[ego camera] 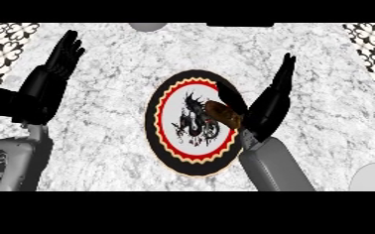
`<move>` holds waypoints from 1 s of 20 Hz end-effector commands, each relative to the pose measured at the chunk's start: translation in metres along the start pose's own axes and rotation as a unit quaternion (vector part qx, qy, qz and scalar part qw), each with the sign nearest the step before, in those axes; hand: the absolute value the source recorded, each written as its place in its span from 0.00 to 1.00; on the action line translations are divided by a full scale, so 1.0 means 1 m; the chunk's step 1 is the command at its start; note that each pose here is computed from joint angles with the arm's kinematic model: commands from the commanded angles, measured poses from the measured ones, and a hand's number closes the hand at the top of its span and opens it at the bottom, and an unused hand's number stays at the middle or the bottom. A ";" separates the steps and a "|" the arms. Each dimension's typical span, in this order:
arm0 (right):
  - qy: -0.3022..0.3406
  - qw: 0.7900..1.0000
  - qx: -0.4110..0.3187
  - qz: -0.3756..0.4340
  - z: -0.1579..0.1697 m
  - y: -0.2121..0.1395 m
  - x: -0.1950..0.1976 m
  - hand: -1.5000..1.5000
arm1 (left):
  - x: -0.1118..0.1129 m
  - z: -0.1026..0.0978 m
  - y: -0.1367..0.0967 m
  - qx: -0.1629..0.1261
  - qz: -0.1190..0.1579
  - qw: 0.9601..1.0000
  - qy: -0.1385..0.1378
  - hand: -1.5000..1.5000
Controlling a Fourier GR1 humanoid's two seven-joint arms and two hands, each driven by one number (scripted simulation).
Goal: Pick the sweet potato from the plate and place it in the plate
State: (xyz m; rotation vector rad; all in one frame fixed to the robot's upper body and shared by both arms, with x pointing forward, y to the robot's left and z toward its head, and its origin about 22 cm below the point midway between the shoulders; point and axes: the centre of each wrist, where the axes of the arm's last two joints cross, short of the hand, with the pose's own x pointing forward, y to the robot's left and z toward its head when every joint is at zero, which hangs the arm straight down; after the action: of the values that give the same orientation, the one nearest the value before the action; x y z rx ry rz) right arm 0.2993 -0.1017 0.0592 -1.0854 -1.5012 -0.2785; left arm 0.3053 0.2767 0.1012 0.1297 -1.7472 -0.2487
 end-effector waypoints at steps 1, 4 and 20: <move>0.082 0.993 -0.033 -0.083 0.023 -0.019 -0.016 0.00 | -0.007 0.010 0.016 0.003 -0.007 1.000 0.001 0.50; 0.076 0.992 -0.043 -0.087 0.029 -0.051 -0.015 0.00 | 0.007 0.006 0.003 0.015 -0.006 1.000 0.006 0.50; 0.062 0.995 -0.047 -0.055 0.153 -0.178 -0.044 0.00 | 0.005 0.021 0.010 0.011 -0.002 1.000 0.006 0.50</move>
State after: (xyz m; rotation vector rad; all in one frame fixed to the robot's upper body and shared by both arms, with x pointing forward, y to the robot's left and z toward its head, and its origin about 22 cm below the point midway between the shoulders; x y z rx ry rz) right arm 0.0885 -0.1149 0.0480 -1.0572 -1.4417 -0.4239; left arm 0.2920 0.2913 0.1016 0.1619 -1.7391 -0.2196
